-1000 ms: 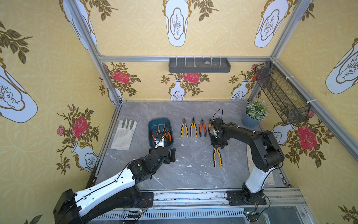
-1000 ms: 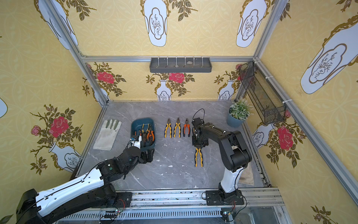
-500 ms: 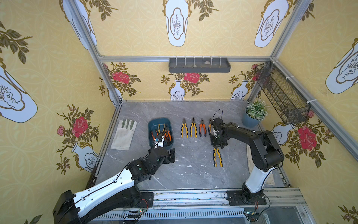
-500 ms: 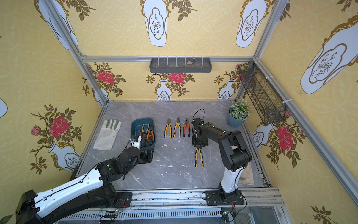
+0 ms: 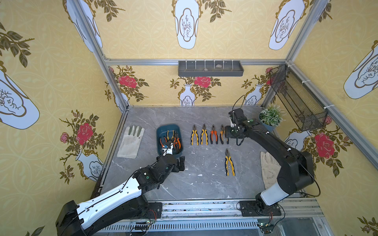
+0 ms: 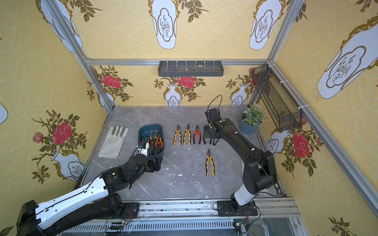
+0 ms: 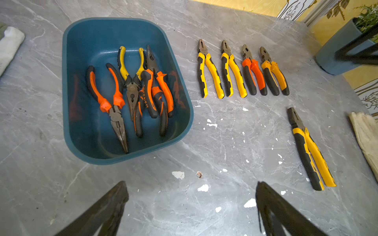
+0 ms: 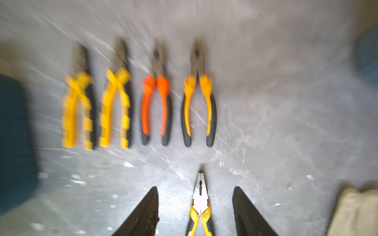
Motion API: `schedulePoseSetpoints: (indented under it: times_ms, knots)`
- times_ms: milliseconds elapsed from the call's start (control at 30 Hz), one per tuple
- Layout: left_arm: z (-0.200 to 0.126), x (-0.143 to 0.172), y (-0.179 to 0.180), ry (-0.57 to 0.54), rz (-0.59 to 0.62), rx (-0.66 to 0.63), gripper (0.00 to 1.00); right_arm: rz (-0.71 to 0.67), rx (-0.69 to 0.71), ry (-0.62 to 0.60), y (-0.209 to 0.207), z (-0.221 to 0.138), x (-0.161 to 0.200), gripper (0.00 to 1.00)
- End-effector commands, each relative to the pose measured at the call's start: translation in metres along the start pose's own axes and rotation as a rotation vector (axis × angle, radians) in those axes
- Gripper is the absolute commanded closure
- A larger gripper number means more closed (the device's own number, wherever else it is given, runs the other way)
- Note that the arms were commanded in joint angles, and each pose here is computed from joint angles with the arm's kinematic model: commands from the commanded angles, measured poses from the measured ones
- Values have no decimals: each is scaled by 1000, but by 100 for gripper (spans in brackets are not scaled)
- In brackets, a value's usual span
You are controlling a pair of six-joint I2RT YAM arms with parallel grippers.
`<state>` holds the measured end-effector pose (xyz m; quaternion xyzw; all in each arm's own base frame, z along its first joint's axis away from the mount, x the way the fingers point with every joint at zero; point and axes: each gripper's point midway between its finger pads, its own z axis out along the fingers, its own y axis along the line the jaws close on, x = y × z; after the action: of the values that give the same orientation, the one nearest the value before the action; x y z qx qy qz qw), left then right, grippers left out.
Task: Take the pliers out of the storage box
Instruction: Place the pliers at the center of the board, then pick up the pliers from the storage box.
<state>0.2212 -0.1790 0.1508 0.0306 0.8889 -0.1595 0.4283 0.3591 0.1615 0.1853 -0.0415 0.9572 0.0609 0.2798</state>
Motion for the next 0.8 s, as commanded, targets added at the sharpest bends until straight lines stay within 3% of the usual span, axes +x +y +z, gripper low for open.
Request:
schedulePoseSetpoints:
  times_ms: [0, 133, 267, 467, 767]
  knots:
    - [0, 1, 1, 2, 14, -5, 1, -42, -25, -80, 8, -37, -3, 45]
    - [3, 6, 6, -5, 2, -8, 1, -103, -231, -231, 49, -67, 11, 47]
    - [6, -1, 12, -31, -13, -53, 1, -153, -434, -289, 89, -72, 45, 47]
    - [14, -29, 18, -65, -10, -146, 1, -176, -396, -290, 98, -44, 86, 47]
    - [43, -44, 59, 98, -143, -247, 1, -158, -354, -343, 95, -36, 106, 46]
